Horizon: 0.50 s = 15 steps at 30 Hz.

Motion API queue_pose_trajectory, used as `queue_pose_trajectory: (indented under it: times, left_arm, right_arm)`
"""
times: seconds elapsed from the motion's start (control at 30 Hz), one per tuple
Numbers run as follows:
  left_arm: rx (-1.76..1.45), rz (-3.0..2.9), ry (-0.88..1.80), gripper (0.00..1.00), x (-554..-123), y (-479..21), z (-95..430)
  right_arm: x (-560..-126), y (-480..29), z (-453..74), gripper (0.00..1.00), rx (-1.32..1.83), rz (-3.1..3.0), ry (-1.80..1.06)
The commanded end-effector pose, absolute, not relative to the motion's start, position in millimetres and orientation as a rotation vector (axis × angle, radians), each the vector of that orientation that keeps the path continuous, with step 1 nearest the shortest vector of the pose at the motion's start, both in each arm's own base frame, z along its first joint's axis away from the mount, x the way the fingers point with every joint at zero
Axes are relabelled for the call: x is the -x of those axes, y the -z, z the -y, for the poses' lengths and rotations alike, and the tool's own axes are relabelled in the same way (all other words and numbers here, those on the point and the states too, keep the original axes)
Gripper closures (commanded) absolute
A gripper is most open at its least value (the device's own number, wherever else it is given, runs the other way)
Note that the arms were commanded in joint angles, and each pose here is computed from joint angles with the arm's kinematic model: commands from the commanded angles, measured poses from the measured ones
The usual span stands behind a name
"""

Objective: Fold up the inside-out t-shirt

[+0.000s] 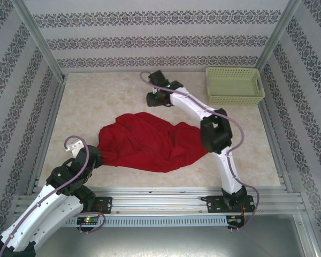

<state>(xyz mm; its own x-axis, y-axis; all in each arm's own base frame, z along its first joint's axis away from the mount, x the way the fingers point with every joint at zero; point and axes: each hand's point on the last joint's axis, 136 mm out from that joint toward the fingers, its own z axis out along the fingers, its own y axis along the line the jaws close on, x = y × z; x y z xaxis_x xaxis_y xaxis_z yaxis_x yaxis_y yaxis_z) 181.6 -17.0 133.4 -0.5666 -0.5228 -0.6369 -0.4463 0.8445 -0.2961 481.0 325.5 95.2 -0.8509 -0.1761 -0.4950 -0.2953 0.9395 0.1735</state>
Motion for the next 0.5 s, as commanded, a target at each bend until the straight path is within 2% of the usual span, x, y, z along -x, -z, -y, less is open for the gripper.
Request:
queue_pose_trajectory:
  times: [0.0, 0.17, 0.3, 0.4, 0.47]
  left_arm:
    - [0.725, -2.262, 0.102, 1.0, -177.6, -128.6, 10.6]
    - [0.737, -2.267, 0.108, 1.0, -174.9, -124.4, 10.1]
    - [0.739, -2.272, 0.104, 1.0, -173.3, -122.3, 9.4]
    - [0.741, -2.272, 0.097, 1.0, -172.4, -122.0, 8.0]
    - [0.744, -2.265, 0.091, 1.0, -172.1, -123.8, 6.3]
  right_arm:
    - [-474.8, -80.6, -342.7, 0.51, 0.399, -2.635, -0.34]
    - [-465.8, -48.7, -349.0, 0.43, 0.438, -2.695, -0.263]
    - [-460.0, -28.1, -351.4, 0.43, 0.451, -2.748, -0.26]
    - [-461.9, -23.7, -353.2, 0.51, 0.454, -2.76, -0.263]
    - [-466.9, -26.0, -352.1, 0.62, 0.449, -2.755, -0.258]
